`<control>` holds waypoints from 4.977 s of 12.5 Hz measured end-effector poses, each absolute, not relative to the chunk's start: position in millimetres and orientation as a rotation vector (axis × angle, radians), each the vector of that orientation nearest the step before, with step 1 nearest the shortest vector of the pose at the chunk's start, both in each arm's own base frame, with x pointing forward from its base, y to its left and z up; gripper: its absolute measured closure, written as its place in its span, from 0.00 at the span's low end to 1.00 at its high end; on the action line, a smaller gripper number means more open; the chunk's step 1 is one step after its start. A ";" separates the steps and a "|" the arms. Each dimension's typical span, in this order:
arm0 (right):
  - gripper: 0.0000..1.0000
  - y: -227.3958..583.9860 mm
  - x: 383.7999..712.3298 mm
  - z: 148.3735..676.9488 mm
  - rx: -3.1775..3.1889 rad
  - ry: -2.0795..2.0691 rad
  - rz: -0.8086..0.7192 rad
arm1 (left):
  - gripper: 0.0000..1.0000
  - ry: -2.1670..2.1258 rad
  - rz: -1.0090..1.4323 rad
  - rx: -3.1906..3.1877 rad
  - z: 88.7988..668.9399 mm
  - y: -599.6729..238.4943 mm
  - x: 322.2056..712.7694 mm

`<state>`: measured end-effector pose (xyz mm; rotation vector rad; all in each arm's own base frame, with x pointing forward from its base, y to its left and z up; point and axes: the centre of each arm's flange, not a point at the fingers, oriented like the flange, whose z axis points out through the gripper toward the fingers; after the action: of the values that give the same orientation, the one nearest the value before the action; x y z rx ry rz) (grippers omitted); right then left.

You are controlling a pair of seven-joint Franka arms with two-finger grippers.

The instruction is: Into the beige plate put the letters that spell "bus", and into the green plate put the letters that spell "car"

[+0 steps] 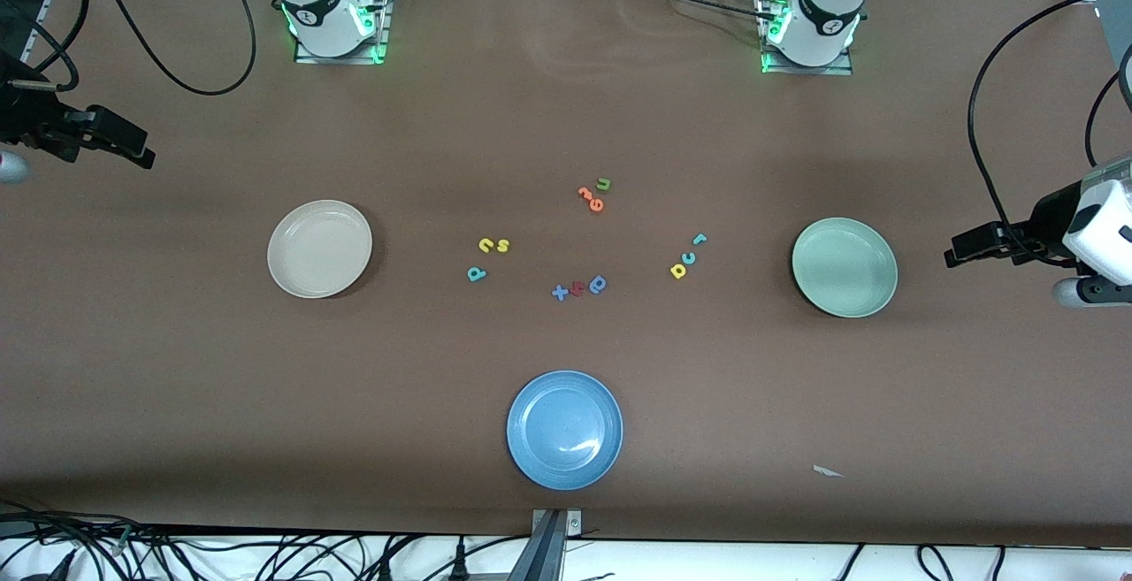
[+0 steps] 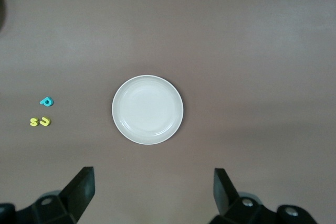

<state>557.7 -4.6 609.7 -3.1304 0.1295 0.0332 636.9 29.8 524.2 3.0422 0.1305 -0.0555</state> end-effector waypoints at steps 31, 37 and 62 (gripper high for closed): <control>0.00 -4.6 559.9 604.9 -3.131 0.132 0.043 | 0.01 0.067 -0.244 3.109 514.5 27.0 623.1; 0.00 -4.6 559.9 604.9 -3.131 0.132 0.043 | 0.01 0.066 -0.250 3.108 514.0 26.9 622.8; 0.00 -4.6 559.9 604.8 -3.131 0.132 0.044 | 0.00 0.052 -0.274 3.105 505.9 24.8 623.8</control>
<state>559.9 -4.6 604.8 -3.1308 0.1317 0.0435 623.8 24.8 505.9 3.1052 0.0523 -0.2744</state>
